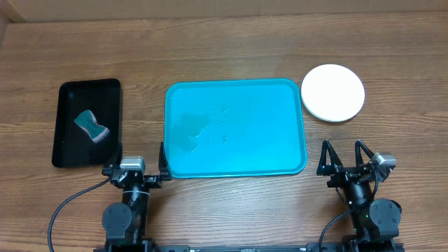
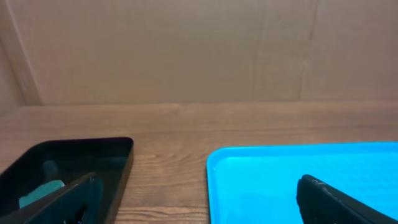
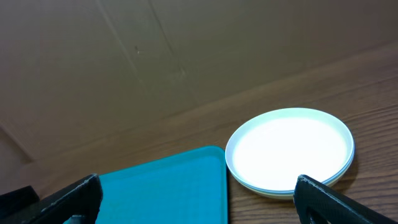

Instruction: Clean dirty plates on tray and stack at the side

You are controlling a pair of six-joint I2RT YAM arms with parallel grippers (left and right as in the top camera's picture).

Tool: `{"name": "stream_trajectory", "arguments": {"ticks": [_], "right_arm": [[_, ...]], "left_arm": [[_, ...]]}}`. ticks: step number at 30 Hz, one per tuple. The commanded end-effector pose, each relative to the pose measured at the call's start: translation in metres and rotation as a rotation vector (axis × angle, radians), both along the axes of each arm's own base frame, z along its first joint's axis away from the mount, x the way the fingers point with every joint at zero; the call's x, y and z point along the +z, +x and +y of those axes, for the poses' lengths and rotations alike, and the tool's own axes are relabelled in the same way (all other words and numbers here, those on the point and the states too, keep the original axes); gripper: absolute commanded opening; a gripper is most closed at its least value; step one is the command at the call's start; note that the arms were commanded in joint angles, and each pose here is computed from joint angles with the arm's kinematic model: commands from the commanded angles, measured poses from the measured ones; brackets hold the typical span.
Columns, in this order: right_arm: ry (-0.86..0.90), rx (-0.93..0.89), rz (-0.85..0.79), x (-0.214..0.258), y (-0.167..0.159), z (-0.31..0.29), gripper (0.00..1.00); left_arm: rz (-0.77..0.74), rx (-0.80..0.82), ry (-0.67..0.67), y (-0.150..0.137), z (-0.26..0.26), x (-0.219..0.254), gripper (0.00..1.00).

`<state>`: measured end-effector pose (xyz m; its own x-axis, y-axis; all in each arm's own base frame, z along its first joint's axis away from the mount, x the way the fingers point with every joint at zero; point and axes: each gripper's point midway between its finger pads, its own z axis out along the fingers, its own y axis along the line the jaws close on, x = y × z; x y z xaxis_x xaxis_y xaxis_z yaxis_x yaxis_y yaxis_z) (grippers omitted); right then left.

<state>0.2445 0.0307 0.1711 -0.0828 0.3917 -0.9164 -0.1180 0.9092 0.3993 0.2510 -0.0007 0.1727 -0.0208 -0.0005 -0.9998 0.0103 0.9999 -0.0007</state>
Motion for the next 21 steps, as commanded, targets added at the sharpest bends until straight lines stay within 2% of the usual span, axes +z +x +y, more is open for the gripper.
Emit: {"name": "stream_trajectory", "arguments": {"ticks": [1,5,21], "right_arm": [[-0.005,-0.015,-0.009,-0.001,0.0,-0.003,1.0],[-0.005,-0.015,-0.009,-0.001,0.0,-0.003,1.0],[-0.005,-0.015,-0.009,-0.001,0.0,-0.003,1.0]], "left_arm": [[-0.011,-0.017,-0.007,-0.001,-0.003,0.001,1.0],[0.061,0.015,-0.007,-0.005,0.003,-0.018,1.0],[0.056,0.018,-0.002,-0.005,0.003,-0.017,1.0]]}}
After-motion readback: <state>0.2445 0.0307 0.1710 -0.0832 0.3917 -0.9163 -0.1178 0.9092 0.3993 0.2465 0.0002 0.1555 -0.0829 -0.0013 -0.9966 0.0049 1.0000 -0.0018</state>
